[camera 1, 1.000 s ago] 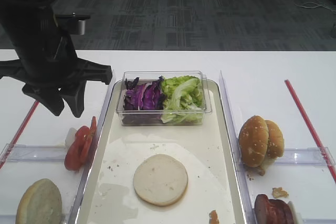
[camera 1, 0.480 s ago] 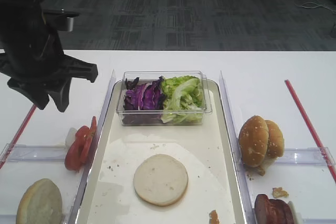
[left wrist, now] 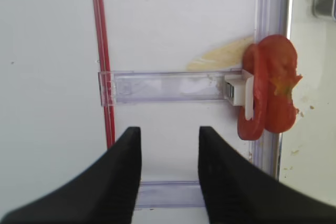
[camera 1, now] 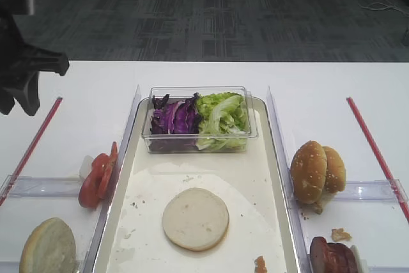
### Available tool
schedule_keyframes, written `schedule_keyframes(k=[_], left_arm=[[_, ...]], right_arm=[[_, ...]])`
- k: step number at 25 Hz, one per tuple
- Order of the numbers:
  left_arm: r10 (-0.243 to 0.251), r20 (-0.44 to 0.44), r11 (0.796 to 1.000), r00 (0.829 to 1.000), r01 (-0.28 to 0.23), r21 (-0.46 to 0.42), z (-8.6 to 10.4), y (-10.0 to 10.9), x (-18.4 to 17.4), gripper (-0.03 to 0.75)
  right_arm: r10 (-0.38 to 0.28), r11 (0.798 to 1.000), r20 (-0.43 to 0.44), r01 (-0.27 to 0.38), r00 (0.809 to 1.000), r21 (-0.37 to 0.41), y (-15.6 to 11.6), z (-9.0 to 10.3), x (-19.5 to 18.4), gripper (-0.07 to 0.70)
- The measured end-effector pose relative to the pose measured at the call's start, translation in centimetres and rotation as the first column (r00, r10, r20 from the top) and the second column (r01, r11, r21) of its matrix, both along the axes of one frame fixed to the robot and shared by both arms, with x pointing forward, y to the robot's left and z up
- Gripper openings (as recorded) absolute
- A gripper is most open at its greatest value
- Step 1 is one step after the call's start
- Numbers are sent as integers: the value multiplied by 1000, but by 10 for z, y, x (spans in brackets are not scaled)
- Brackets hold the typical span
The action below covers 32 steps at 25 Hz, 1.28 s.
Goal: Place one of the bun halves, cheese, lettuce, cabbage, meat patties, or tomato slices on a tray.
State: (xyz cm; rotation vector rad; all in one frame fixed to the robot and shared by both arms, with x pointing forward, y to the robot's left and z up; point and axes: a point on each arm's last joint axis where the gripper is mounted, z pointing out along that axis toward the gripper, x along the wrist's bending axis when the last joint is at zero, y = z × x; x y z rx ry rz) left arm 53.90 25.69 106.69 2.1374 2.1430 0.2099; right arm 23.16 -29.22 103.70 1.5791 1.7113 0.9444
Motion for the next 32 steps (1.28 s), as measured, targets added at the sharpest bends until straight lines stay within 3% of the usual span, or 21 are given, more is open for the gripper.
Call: schedule_keyframes(k=[4,11,18,24,32], left_arm=[[20,-16,1000,1000,-20,-4,-2,14,-7,254],[2,-38,1000,999,-3,-17,-6,14,-11,254],[-15,25,1000,1000,15,-28,12,15,-22,254],[-14,95,999,995,17,-36,30,18,-54,253],[-16,126,999,992,21,-38,26,25,-116,244]], right_arm=[[0,1000,0,0,1000,0,0,0,0,231],[0,1000,0,0,1000,0,0,0,0,231],[0,1000,0,0,1000,0,0,0,0,231],[0,1000,0,0,1000,0,0,0,0,231],[0,1000,0,0,1000,0,0,0,0,231]])
